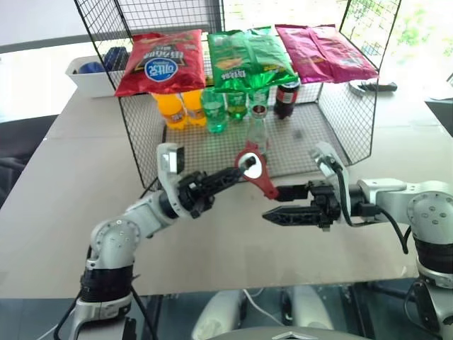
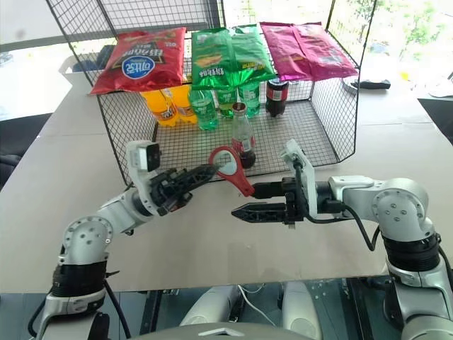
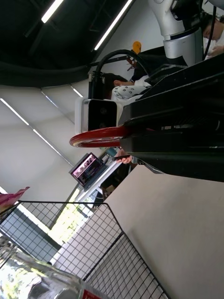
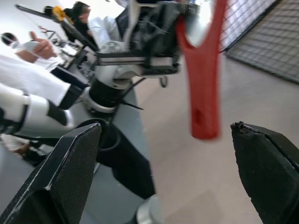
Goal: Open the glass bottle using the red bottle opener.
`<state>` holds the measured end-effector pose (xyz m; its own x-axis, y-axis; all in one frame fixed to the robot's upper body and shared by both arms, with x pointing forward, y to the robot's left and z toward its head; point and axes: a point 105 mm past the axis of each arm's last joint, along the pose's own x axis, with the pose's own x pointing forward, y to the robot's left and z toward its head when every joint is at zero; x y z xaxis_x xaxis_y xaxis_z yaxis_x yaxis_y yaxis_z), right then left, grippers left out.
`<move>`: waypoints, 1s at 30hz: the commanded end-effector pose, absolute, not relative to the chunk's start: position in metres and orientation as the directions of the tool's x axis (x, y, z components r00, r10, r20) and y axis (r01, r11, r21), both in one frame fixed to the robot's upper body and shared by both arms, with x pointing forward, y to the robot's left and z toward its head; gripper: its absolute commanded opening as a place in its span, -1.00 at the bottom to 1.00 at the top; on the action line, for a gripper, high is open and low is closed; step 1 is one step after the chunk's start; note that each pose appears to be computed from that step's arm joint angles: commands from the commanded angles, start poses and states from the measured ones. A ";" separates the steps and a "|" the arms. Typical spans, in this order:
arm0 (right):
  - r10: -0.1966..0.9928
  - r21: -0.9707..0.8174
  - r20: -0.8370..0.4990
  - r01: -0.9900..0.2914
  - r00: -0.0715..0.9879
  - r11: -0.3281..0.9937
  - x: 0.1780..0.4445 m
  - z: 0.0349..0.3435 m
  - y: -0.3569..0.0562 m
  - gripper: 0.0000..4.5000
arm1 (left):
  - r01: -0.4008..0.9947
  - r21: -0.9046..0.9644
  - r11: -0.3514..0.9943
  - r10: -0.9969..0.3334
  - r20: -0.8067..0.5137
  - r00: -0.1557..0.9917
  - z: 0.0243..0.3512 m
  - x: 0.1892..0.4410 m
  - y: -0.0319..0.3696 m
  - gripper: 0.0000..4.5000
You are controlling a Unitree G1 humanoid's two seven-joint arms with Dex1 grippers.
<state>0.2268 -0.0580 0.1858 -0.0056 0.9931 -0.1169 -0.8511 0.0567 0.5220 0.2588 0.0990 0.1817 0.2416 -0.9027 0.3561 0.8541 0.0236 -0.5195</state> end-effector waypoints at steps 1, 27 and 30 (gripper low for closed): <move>0.995 0.511 -0.089 -0.860 -0.047 0.005 0.218 0.198 -0.053 1.00 | 0.873 -0.487 0.006 -0.904 0.371 0.213 0.186 0.256 0.095 -0.96; 0.980 0.502 -0.106 -0.842 0.166 0.197 0.245 0.188 -0.058 -0.99 | 0.888 -0.424 0.181 -0.848 0.390 0.359 0.186 0.278 0.101 -1.00; 0.971 0.499 -0.111 -0.832 0.214 0.241 0.243 0.184 -0.074 -1.00 | 0.895 -0.391 0.213 -0.848 0.382 0.369 0.186 0.275 0.103 -0.71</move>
<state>0.2489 -0.0570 0.1763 0.1729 0.9745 -0.1429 -0.8195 0.2228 0.5279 0.2717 0.0870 0.1775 0.2996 -0.8790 0.3710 0.8771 0.1007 -0.4697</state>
